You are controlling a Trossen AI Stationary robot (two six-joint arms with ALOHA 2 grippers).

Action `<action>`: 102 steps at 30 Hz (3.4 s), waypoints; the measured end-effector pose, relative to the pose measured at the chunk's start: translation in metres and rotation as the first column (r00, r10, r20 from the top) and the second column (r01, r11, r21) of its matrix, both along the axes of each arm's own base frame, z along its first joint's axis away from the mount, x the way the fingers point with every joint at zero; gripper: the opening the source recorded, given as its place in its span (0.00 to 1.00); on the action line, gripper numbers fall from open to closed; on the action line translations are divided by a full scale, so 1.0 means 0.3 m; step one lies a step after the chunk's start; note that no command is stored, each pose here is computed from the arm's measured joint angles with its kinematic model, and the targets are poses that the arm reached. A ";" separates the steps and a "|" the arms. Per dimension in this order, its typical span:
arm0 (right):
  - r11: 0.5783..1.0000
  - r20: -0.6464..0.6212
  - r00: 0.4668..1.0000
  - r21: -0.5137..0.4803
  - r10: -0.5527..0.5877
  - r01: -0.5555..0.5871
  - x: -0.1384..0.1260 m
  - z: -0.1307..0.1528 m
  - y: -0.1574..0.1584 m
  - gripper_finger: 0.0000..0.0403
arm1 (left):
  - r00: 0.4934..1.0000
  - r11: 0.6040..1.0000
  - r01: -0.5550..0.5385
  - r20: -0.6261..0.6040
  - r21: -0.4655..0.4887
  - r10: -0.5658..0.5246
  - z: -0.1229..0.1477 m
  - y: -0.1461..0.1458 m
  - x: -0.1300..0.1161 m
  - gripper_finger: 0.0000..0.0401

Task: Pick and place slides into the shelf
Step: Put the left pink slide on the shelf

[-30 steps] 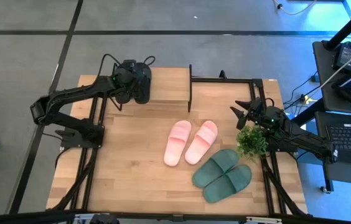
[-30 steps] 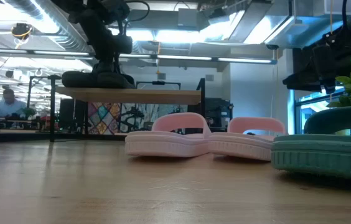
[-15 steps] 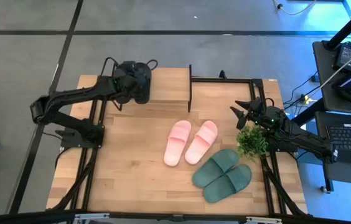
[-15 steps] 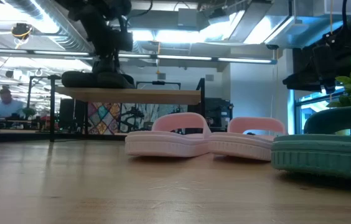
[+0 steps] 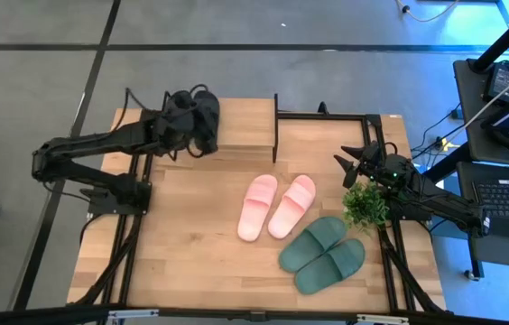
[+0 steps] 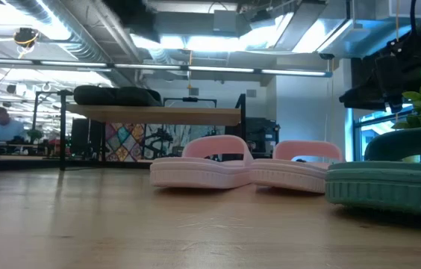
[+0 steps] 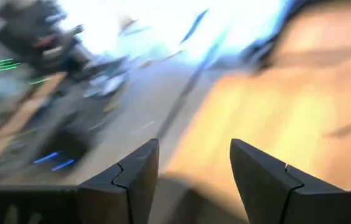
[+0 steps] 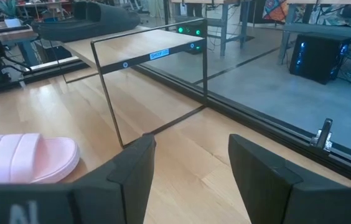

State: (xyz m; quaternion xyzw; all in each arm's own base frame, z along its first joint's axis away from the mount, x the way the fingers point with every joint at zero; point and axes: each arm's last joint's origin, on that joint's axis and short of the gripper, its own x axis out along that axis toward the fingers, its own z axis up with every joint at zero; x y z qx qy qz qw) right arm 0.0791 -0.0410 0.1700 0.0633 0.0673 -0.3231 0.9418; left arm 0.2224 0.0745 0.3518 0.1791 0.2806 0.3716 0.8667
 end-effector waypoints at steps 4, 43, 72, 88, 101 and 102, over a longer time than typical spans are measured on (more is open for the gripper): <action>1.000 -0.018 1.000 -0.024 0.005 -0.006 0.000 0.000 0.000 0.51 | 0.971 0.974 0.192 0.167 -0.124 -0.171 0.048 -0.066 0.016 0.47; 0.996 -0.063 0.998 -0.081 0.015 -0.020 0.000 0.000 0.000 0.51 | 0.834 0.919 0.378 -0.389 -0.115 -0.391 -0.563 -0.517 0.433 0.47; 0.997 -0.063 0.998 -0.081 0.015 -0.020 0.000 0.000 0.000 0.51 | 0.911 0.950 0.195 -0.313 -0.246 -0.268 -0.665 -0.388 0.487 0.11; 0.997 -0.064 0.998 -0.081 0.016 -0.021 0.000 0.000 0.000 0.51 | 0.914 0.938 0.184 -0.299 -0.294 -0.273 -0.276 -0.400 0.478 0.01; 0.997 -0.064 0.998 -0.081 0.015 -0.021 0.000 0.000 0.000 0.51 | 0.968 0.983 -0.180 -0.171 0.038 0.184 0.085 -0.231 0.368 0.01; 0.997 -0.064 0.998 -0.080 0.015 -0.020 0.000 0.000 0.000 0.51 | 0.963 0.977 -0.208 -0.166 0.036 0.211 0.084 -0.202 0.368 0.01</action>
